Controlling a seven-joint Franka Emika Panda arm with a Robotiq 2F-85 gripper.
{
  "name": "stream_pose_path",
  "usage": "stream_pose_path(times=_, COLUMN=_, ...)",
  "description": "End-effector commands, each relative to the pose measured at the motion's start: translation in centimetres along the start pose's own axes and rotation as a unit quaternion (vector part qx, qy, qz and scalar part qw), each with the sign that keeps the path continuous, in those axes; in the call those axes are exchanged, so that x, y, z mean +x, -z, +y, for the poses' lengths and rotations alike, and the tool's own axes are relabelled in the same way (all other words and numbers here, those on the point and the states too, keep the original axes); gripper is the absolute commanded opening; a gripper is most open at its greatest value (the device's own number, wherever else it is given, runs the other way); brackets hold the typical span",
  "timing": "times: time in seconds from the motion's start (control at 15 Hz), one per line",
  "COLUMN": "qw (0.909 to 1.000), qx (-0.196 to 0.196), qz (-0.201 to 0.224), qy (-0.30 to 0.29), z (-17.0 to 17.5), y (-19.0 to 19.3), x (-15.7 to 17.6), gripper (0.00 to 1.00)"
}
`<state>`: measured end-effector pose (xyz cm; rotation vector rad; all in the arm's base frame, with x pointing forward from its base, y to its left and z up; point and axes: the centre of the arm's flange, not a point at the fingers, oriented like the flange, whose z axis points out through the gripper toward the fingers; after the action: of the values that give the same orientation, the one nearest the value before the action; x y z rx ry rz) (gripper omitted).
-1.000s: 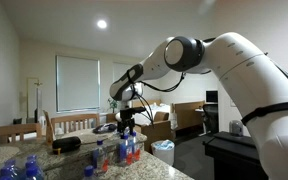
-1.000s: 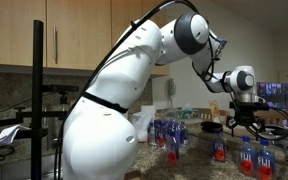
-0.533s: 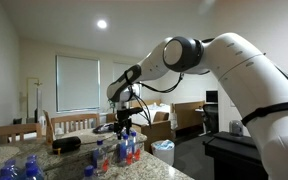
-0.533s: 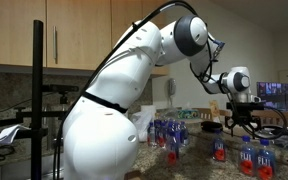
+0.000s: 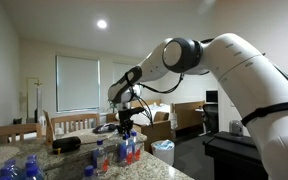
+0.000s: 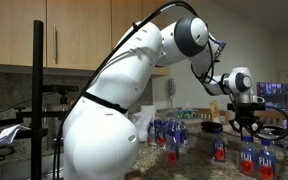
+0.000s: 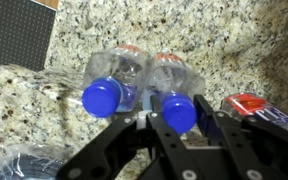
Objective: Move the three water bottles on the right forward and arrange them in a line
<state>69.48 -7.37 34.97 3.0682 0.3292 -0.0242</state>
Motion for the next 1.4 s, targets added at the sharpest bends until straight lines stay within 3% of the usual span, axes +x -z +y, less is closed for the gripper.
stream_pose_path(times=0.0, qw=0.9998, qx=-0.014, qz=-0.002, qy=-0.014, z=0.2, y=0.2, x=0.5, gripper=0.11)
stream_pose_path(times=0.33, qw=0.9998, qx=-0.007, qz=-0.013, qy=-0.014, z=0.0, y=0.6, x=0.3, gripper=0.13)
stream_pose_path(times=0.73, qw=0.9998, qx=0.007, qz=-0.011, qy=-0.015, z=-3.2, y=4.4, x=-3.8, gripper=0.13)
stream_pose_path(times=1.07, qw=0.9964, qx=0.019, qz=-0.003, qy=-0.083, z=-11.5, y=4.5, x=-8.4, gripper=0.13)
stream_pose_path(times=1.33, qw=0.9849, qx=0.036, qz=-0.020, qy=-0.168, z=-18.1, y=1.1, x=-11.6, gripper=0.13)
